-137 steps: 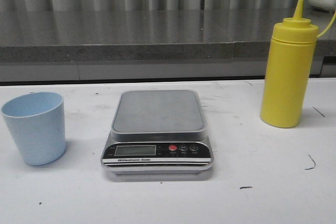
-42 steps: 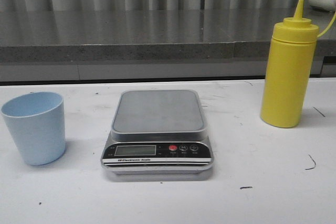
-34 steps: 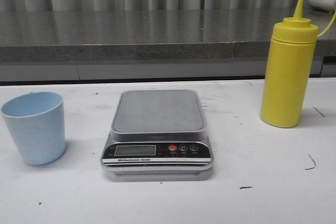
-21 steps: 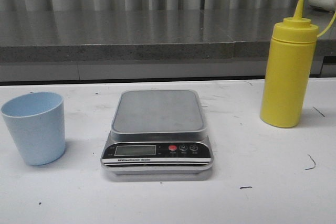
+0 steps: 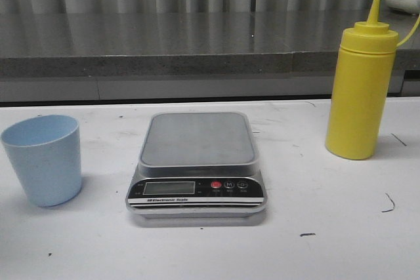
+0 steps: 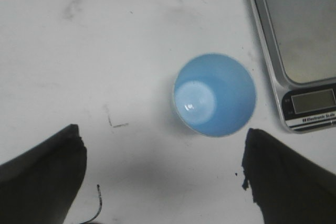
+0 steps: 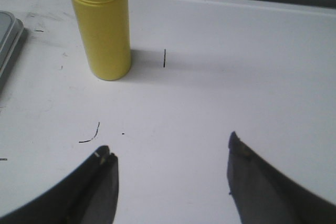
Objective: Pour seasoning into cup on scale with both arms
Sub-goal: 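Lower the left gripper into the light blue cup and grasp its rim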
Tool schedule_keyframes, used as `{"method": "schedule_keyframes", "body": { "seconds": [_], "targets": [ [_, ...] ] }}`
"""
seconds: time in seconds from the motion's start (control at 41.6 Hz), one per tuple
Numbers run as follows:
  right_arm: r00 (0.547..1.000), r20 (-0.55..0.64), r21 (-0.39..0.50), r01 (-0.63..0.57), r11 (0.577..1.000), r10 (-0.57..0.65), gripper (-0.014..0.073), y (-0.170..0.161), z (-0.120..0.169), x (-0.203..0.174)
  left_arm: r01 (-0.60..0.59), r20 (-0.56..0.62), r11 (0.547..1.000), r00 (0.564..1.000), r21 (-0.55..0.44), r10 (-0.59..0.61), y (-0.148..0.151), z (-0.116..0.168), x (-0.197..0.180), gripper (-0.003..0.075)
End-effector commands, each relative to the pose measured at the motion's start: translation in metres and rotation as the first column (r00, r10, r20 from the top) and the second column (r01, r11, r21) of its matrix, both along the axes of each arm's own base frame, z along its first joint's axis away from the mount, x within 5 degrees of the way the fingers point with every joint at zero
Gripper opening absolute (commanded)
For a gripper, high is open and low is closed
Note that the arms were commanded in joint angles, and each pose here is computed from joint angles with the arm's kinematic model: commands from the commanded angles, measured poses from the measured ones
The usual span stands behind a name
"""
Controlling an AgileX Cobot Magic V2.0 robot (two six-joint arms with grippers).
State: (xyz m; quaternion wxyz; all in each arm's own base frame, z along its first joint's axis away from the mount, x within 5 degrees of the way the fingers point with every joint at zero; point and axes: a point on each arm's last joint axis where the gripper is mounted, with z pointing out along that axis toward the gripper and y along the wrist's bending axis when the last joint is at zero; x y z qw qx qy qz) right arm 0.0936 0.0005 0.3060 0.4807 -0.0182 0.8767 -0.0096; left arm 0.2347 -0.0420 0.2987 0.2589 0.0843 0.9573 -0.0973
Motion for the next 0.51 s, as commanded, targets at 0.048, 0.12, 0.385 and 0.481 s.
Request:
{"method": "schedule_keyframes", "body": {
  "seconds": [0.048, 0.12, 0.385, 0.481],
  "targets": [
    [0.996, 0.088, -0.025, -0.003, 1.000, 0.006, 0.0476, -0.001, 0.015, 0.004, 0.063, 0.000, 0.998, 0.998, -0.006, -0.063, -0.021, -0.005, 0.021, 0.0587],
    [0.996, 0.088, -0.025, -0.003, 1.000, 0.006, 0.0476, -0.001, 0.015, 0.004, 0.090, -0.035, 0.996, 0.995, 0.022, -0.089, -0.028, -0.016, 0.031, 0.0587],
    [0.996, 0.088, -0.025, -0.003, 1.000, 0.006, 0.0476, -0.001, 0.015, 0.004, 0.105, -0.131, 0.992, 0.987, 0.071, -0.095, -0.035, -0.049, 0.067, 0.0586],
    [0.996, 0.088, -0.025, -0.003, 1.000, 0.006, 0.0476, -0.001, 0.015, 0.004, 0.098, -0.147, 0.992, 0.985, 0.083, -0.085, -0.036, -0.057, 0.076, 0.0586]
  ]
}}
